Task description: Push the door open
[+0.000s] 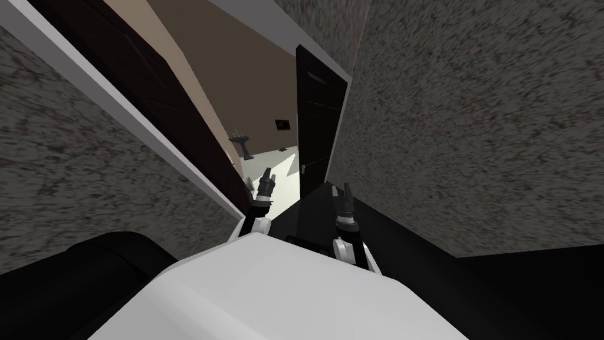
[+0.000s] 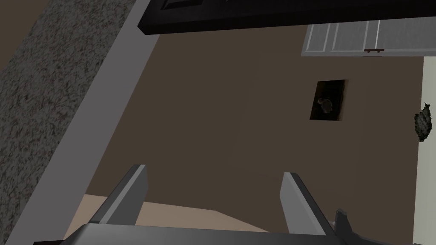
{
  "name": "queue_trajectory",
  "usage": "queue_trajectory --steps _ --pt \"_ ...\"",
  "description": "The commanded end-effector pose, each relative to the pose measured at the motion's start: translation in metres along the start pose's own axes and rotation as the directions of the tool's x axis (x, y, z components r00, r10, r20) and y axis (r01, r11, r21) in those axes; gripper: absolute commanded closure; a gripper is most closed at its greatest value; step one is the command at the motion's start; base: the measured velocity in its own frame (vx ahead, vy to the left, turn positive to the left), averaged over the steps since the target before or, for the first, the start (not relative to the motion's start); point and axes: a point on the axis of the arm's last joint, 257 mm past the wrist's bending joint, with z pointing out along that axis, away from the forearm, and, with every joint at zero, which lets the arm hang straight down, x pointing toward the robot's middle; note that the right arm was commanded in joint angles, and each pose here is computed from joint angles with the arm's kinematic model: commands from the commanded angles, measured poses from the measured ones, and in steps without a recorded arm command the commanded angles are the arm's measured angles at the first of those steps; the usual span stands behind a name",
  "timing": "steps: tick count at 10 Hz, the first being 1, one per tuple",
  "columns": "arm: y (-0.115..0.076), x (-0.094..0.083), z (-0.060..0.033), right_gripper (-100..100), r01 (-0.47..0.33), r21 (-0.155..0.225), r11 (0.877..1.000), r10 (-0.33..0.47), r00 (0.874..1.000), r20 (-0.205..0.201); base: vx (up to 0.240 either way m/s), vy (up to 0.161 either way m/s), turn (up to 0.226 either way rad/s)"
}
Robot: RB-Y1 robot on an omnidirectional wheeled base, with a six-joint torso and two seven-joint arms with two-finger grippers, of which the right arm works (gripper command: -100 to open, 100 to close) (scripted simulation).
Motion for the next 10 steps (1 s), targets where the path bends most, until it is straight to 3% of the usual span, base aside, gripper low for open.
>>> queue_trajectory --steps 1,10 --pt "-0.010 0.009 -0.0017 -100 -0.016 0.017 1.000 0.016 1.000 -0.018 0.099 -0.009 -0.030" --pt "-0.077 0.078 -0.0220 -100 -0.107 0.148 0.983 0.130 0.979 -0.158 0.126 0.003 -0.036"
